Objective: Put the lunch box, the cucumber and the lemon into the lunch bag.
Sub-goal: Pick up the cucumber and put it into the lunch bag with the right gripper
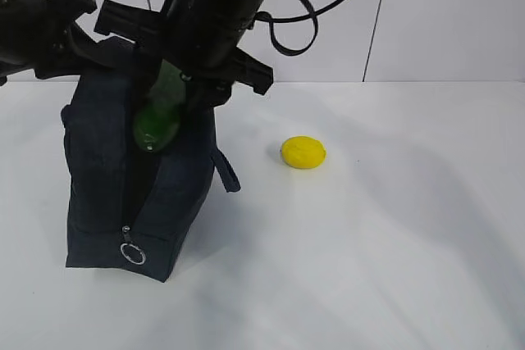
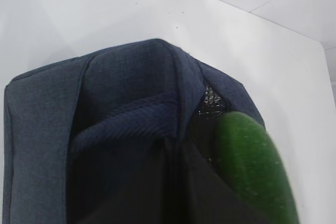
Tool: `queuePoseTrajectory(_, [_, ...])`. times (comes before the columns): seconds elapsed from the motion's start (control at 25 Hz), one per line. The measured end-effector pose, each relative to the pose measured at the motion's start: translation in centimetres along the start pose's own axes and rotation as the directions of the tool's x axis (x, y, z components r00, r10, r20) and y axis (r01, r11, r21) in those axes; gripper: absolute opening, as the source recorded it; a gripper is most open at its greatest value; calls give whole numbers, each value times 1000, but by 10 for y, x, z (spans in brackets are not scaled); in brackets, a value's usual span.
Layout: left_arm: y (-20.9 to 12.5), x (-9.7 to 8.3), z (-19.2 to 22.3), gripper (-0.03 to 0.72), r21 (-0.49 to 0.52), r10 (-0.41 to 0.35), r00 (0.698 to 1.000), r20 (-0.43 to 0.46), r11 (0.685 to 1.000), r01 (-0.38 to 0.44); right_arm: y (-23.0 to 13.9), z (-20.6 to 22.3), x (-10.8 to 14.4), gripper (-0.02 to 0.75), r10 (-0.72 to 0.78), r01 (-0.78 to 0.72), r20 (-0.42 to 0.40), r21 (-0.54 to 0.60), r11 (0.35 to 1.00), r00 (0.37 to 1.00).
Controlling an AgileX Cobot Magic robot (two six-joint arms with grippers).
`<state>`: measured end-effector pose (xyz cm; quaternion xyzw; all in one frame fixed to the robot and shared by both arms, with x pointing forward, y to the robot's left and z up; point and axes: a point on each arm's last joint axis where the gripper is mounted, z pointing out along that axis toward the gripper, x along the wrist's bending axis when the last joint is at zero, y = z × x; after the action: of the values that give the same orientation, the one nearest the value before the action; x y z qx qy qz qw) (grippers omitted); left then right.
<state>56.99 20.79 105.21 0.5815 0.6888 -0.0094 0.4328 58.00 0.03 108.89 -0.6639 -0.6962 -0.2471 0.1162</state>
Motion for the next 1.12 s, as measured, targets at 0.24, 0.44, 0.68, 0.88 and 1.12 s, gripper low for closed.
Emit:
queuePoseTrajectory(0.24, [0, 0, 0, 8, -2, 1, 1000, -1, 1000, -1, 3, 22, 0, 380, -16, 17, -37, 25, 1000, 999])
queuePoseTrajectory(0.44, [0, 0, 0, 8, -5, 1, 1000, -1, 1000, -1, 6, 33, -2, 380, -18, 19, -38, 11, 1000, 999])
queuePoseTrajectory(0.68, [1, 0, 0, 8, -6, 1, 1000, -1, 1000, -1, 8, 33, -3, 380, -32, 32, -24, -9, 999, 999])
queuePoseTrajectory(0.88, [1, 0, 0, 8, -6, 0, 1000, -1, 1000, 0, 10, 33, -6, 380, -48, 48, 3, -24, 999, 999])
queuePoseTrajectory(1.12, [1, 0, 0, 8, -6, 0, 1000, -1, 1000, 0, 9, 33, -5, 380, -41, 40, -10, -18, 999, 999])
